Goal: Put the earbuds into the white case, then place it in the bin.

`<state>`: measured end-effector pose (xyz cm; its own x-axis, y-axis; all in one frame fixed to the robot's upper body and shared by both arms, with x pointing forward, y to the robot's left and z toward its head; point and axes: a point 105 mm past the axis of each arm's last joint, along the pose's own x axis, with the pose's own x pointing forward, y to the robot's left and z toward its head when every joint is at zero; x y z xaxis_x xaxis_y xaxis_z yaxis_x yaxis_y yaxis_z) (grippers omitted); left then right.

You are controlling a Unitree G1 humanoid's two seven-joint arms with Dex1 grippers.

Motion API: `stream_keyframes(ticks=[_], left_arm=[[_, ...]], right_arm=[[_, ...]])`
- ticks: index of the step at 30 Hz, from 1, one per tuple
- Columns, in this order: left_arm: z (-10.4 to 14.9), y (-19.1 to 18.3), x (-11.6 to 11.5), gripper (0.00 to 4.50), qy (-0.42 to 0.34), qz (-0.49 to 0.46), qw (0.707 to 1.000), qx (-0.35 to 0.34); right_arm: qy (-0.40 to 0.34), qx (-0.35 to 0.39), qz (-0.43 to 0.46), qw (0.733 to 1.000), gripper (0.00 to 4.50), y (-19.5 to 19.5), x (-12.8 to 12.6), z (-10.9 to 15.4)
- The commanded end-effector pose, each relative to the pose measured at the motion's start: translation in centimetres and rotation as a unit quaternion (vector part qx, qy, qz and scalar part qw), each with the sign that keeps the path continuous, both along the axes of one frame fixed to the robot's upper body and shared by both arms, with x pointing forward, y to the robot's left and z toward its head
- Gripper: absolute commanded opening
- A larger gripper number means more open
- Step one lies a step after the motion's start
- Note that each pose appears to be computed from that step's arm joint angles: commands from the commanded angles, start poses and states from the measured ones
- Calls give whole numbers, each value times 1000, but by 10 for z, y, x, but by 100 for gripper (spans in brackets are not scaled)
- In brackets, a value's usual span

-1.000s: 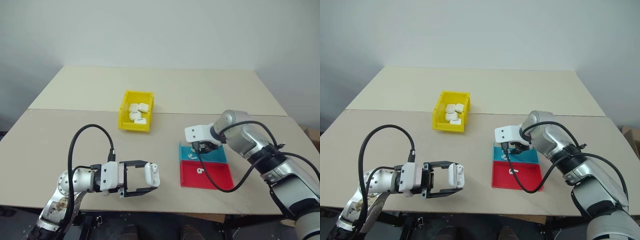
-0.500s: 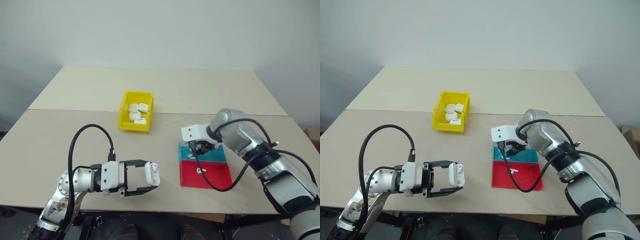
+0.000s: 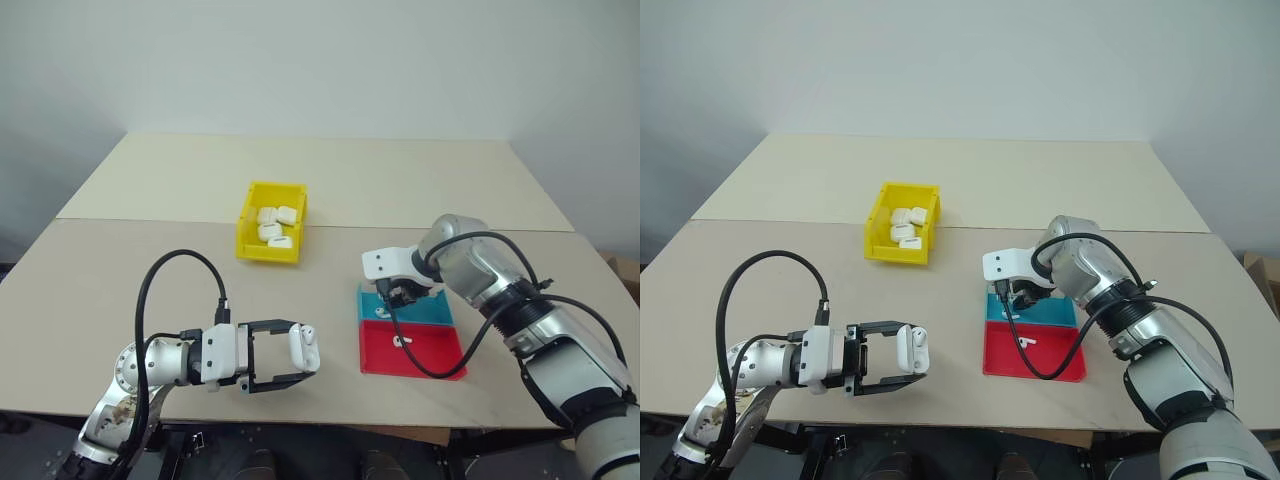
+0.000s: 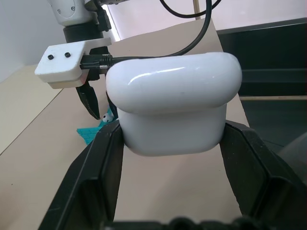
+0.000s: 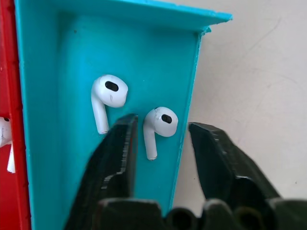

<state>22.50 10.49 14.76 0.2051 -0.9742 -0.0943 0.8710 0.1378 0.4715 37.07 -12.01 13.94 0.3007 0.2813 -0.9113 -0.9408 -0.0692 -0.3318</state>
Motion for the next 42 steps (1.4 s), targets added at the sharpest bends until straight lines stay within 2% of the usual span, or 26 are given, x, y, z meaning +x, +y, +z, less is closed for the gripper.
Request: stream_keyframes(ticks=[1,9,11,25,29,36,39,42], left_arm=[[6,-2,-4,275,-19,-9,1000,-3],[5,-2,-4,275,-20,-10,1000,-2],[5,-2,-4,275,-20,-10,1000,-2],[4,-2,-3,275,-21,-11,1000,-2],[5,-3,-4,275,-21,-13,1000,-2],[6,-3,-4,275,-21,-14,1000,-2],[9,-4,-3,275,-23,-13,1000,-10],[19,-8,0,275,-28,-12,999,-31]], right_arm=[[-23,0,10,1000,206,3,3,13],[-22,3,8,1000,206,4,3,13],[-22,2,11,1000,169,4,2,13],[-27,-6,14,1000,169,2,2,9],[-19,-8,25,999,88,2,-2,7],[-22,-9,28,999,88,2,-4,7],[-32,4,23,999,88,3,-4,14],[-58,43,7,997,88,1,-5,37]])
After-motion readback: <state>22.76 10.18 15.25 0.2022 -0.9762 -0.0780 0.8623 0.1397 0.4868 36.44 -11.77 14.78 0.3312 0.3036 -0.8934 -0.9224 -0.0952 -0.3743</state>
